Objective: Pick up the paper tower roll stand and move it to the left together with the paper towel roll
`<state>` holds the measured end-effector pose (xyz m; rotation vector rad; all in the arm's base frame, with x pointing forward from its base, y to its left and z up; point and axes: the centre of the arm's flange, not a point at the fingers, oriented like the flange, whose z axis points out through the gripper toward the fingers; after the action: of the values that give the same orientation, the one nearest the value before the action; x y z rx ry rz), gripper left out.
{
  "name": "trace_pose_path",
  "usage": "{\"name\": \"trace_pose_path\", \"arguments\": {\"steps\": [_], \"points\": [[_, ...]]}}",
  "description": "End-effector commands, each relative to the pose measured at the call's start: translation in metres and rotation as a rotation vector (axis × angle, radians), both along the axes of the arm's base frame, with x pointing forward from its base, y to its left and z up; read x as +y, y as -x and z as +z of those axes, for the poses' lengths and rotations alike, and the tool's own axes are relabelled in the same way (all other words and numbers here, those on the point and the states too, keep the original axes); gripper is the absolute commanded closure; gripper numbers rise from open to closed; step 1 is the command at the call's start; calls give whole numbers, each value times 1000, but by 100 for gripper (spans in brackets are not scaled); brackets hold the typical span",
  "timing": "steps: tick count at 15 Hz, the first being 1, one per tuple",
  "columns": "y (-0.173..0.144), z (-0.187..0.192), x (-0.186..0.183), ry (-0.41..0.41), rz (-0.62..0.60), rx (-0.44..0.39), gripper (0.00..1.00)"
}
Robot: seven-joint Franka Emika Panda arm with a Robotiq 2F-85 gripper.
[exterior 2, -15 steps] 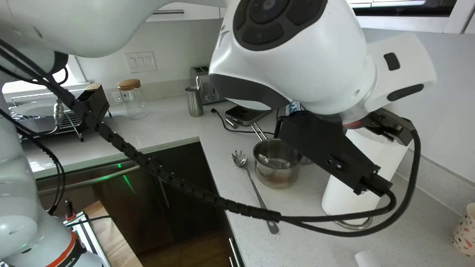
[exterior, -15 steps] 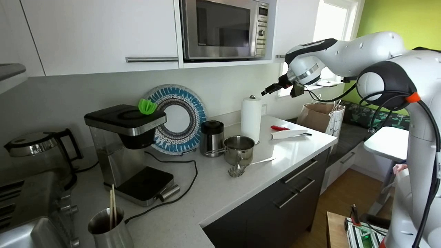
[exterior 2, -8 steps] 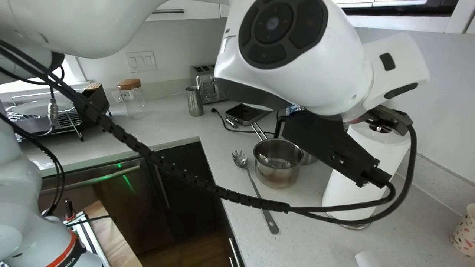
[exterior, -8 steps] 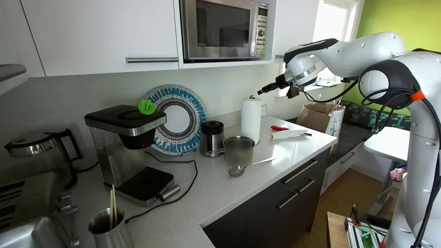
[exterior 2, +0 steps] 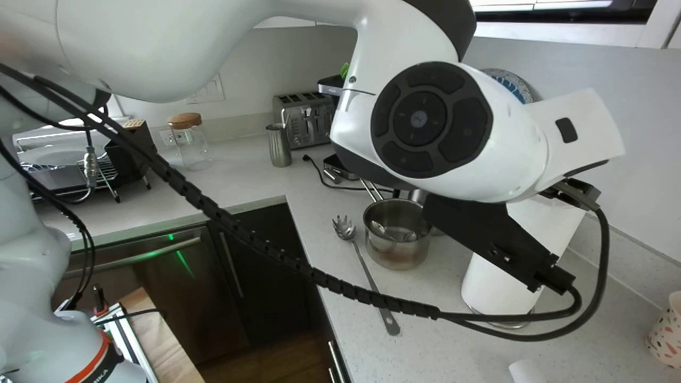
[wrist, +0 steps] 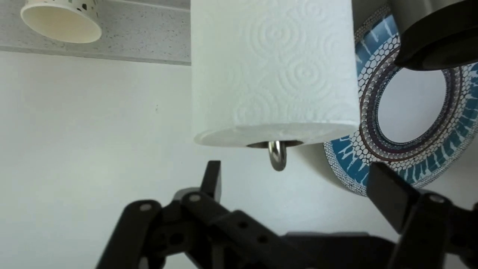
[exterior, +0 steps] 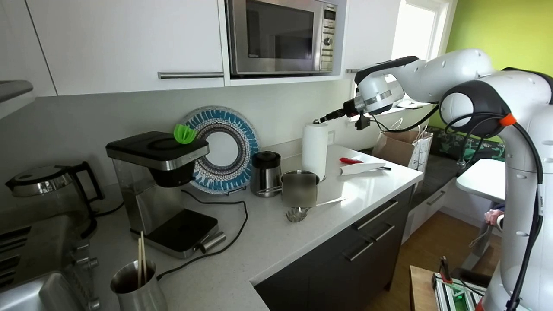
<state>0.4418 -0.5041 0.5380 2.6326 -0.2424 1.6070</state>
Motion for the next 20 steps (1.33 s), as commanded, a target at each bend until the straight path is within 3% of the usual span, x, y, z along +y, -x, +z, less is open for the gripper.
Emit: {"name": "trace_pose_path", "arguments": {"steps": [1,3,4,6,11,15,20], "points": [[-7,-8,-19,-7,-7,-3,13],[-13,-14,-26,-16,-5,3,18],[-14,-15,-29,-12,-9,6,27],[-23,-18,-34,-10,0,4,31],[-43,-22,-32,14,25,7,72],[-46,-17,-21,42,41,4,98],[-37,-4,3,77,50,-22,100]]}}
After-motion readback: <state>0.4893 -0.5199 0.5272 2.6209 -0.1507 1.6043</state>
